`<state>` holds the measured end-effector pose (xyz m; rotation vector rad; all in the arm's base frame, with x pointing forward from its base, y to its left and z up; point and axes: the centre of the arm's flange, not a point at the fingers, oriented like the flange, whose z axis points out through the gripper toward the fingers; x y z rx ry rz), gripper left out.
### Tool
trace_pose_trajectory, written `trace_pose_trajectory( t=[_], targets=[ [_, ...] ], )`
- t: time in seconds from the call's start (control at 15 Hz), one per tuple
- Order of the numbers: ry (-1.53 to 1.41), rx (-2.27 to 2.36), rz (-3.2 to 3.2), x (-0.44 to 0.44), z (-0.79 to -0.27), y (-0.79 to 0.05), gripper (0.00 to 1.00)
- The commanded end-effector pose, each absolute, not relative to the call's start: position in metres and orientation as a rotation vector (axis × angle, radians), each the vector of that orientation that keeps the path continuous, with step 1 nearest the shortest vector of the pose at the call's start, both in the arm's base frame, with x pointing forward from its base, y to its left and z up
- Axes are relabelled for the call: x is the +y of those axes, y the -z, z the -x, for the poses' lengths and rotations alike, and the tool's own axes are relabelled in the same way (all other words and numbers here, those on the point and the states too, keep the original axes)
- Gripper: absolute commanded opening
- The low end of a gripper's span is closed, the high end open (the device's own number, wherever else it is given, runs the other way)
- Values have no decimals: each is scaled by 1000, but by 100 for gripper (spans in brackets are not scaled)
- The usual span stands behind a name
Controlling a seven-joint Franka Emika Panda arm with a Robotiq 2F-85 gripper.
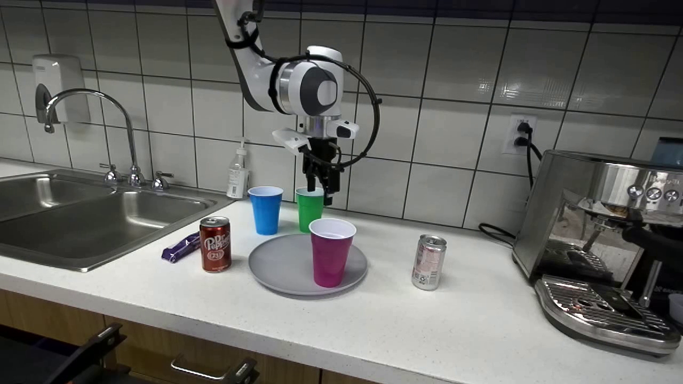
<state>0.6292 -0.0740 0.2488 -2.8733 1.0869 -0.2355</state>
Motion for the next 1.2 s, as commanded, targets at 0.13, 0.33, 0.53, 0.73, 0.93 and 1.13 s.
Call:
trace_pose_trajectory(
  t=[0.13,0.33,0.53,0.73,0.93,1.13],
  targets=[
    [236,1087,2873,-74,-629,-249,100],
    [228,1096,2863,-72,-632,-247,100],
    [219,1099,2856,-70,-637,-241,100],
    [216,1098,2850,-67,-641,-237,100],
    [221,1103,2840,-65,-647,-234,100],
    [234,1115,2823,-65,-652,-237,100]
  ],
)
